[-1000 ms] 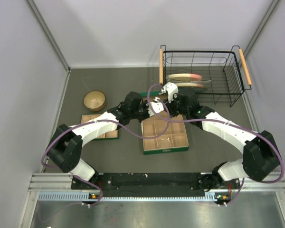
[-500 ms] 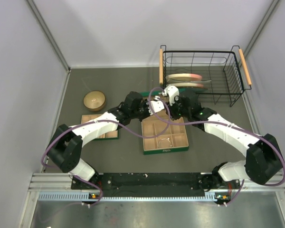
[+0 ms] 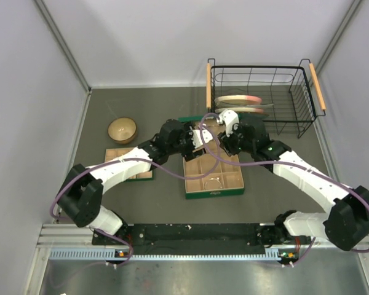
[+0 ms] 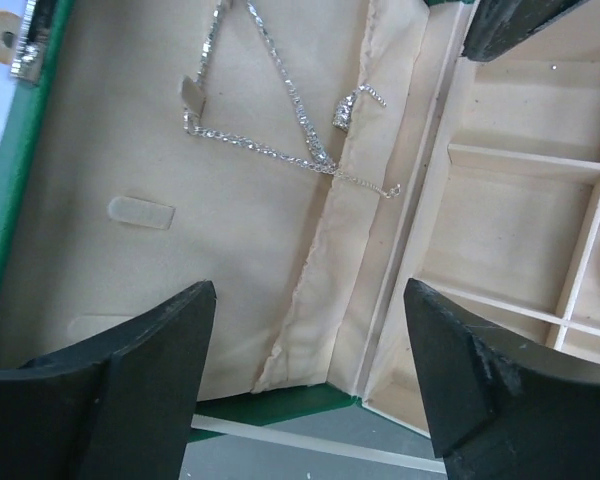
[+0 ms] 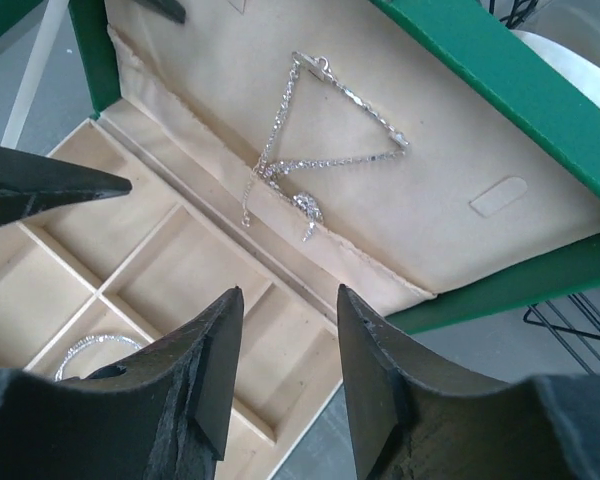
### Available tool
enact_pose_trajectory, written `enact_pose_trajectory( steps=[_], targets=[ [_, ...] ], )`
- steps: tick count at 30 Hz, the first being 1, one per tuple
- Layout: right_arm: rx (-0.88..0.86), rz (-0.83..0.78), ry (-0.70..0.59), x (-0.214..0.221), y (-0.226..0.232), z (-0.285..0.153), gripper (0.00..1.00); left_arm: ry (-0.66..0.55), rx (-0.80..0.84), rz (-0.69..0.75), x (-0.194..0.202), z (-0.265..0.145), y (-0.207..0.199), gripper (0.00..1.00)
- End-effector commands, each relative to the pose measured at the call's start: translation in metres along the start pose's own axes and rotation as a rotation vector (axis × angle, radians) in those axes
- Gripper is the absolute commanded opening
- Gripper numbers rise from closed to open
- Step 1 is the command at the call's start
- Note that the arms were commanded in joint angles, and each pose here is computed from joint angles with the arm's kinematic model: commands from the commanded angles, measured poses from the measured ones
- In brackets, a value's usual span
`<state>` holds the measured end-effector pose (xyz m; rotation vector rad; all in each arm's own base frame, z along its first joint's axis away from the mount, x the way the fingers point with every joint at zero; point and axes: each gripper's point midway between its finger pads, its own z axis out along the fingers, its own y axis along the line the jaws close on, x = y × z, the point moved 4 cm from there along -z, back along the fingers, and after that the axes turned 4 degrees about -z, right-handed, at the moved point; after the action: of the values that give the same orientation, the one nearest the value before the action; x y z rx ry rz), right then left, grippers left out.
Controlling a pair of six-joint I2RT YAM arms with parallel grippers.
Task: Organize the mixed jewelry
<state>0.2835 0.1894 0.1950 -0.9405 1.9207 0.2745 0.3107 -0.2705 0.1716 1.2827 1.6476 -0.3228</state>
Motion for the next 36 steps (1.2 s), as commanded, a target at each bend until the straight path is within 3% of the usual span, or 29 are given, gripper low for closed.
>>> enact_pose_trajectory(
  steps=[1,3,9,15,18,30,36],
  targets=[
    [-0.02,-0.015,-0.016,0.0,-0.001,-0.015,0.44,-0.119,-0.069,-0.002,-0.03,-0.02,0.013,0.85],
    [-0.031,-0.022,0.001,0.008,0.001,-0.018,0.45,-0.127,-0.07,-0.007,-0.031,-0.025,0.012,0.92],
    [-0.049,-0.035,0.038,0.024,0.006,-0.029,0.46,-0.166,0.011,0.01,-0.038,-0.051,-0.004,0.93],
    [-0.06,-0.047,0.073,0.035,0.007,-0.033,0.46,-0.064,0.036,-0.014,-0.015,-0.099,-0.021,0.89],
    [-0.055,-0.047,0.076,0.034,0.005,-0.034,0.46,0.047,0.003,-0.043,0.013,-0.12,-0.02,0.87],
    [-0.12,-0.011,0.087,0.015,0.008,-0.034,0.45,0.316,-0.289,-0.318,0.106,-0.204,0.024,0.84],
    [-0.133,-0.023,0.066,0.003,0.006,-0.033,0.45,0.474,-0.433,-0.577,0.164,-0.248,0.052,0.82]
  ],
)
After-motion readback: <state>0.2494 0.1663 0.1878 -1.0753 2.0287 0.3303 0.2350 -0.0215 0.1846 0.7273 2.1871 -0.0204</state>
